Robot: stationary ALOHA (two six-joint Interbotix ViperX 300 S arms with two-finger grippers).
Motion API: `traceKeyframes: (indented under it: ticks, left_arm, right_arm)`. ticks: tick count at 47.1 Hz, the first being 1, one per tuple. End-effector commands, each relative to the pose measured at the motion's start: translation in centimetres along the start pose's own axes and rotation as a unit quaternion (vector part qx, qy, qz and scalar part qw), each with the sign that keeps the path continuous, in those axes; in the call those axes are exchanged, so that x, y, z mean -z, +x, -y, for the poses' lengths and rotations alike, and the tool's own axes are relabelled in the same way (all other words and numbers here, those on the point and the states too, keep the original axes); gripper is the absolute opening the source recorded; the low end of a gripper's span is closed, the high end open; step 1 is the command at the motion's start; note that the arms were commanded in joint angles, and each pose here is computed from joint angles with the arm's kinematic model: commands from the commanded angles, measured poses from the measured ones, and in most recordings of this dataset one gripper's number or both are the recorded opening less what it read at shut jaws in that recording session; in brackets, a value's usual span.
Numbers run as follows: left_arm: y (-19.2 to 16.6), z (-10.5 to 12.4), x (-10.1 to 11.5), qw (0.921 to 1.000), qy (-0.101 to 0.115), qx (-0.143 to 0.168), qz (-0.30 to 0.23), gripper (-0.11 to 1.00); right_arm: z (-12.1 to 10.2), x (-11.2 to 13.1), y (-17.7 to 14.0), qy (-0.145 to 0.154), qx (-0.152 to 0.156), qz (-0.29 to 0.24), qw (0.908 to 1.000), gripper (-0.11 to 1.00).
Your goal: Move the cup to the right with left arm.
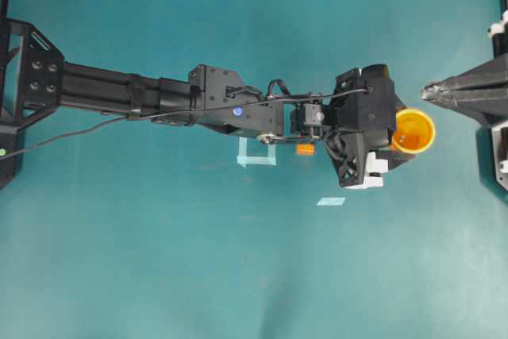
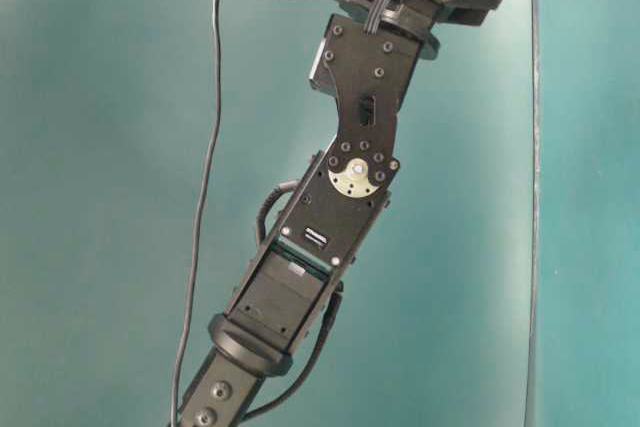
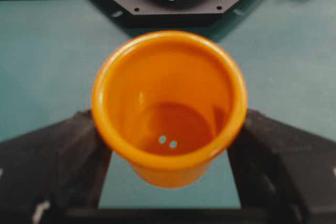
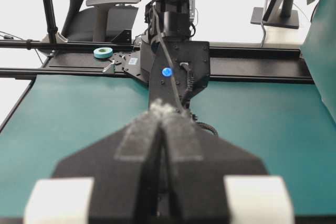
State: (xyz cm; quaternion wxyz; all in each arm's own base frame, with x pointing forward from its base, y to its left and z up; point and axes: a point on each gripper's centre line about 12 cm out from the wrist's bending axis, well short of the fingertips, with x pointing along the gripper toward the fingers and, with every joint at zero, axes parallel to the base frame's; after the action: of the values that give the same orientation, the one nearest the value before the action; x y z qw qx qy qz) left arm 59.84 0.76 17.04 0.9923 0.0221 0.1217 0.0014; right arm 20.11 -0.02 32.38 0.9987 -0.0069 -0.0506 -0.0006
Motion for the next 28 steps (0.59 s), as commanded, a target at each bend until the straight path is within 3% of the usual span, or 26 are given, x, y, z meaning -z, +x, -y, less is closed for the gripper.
traceKeyframes:
  ticks: [1, 28]
  left_arm:
    - [-0.25, -0.01, -2.39, 0.9997, 0.002, 0.000, 0.026, 0.64]
    - [-0.27, 0.00, -2.27, 0.9997, 0.002, 0.000, 0.025, 0.64]
  right_arm:
    - [0.02, -1.33, 0.28, 0.000, 0.000, 0.016, 0.9999, -0.01]
    - [0.02, -1.33, 0.28, 0.000, 0.000, 0.016, 0.9999, -0.01]
